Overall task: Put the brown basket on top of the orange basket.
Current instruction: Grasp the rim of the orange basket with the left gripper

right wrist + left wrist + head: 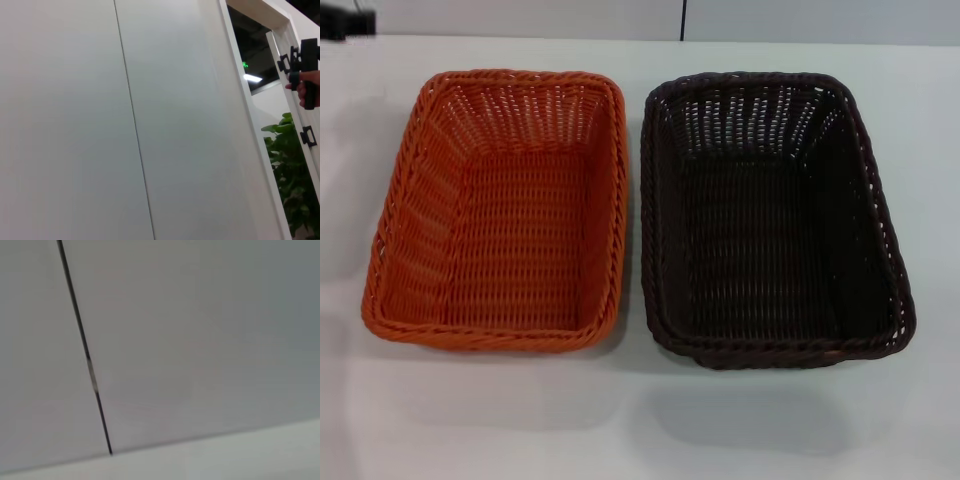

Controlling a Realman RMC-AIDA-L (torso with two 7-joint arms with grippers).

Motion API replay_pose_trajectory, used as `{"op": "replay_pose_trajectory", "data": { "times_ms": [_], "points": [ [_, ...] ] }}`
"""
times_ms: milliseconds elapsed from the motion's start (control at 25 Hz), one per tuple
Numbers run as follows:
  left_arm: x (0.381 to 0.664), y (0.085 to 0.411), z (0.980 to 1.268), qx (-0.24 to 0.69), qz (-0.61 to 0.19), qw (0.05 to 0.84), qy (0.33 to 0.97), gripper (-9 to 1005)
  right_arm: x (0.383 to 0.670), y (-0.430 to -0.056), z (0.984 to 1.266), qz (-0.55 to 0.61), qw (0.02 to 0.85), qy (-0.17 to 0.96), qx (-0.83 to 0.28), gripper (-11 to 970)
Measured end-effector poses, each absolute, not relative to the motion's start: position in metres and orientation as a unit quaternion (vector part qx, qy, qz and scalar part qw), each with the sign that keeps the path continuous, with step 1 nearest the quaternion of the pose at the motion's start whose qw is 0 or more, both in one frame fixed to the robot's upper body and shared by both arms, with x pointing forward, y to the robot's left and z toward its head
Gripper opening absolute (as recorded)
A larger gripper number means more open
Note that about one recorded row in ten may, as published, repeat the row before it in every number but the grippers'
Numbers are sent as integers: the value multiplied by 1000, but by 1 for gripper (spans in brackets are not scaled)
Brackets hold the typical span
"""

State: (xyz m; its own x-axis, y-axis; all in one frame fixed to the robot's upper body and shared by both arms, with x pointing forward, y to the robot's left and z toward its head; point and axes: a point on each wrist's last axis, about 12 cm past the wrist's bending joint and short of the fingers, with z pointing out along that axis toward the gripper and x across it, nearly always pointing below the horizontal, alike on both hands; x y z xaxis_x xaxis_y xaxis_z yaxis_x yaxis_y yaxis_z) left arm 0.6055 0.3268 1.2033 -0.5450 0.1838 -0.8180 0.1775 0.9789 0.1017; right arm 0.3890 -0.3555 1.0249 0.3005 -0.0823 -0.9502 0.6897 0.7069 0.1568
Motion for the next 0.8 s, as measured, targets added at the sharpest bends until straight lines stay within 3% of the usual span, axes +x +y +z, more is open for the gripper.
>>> {"op": "replay_pose_trajectory", "data": {
  "times_ms": [360, 800],
  "points": [
    [581, 316, 1185, 117, -31, 373, 920, 799, 389, -355, 1025, -255, 756, 533, 283, 829],
    [568, 302, 1174, 144, -46, 328, 932, 798, 390, -355, 1026, -253, 758, 533, 280, 829]
  ]
}}
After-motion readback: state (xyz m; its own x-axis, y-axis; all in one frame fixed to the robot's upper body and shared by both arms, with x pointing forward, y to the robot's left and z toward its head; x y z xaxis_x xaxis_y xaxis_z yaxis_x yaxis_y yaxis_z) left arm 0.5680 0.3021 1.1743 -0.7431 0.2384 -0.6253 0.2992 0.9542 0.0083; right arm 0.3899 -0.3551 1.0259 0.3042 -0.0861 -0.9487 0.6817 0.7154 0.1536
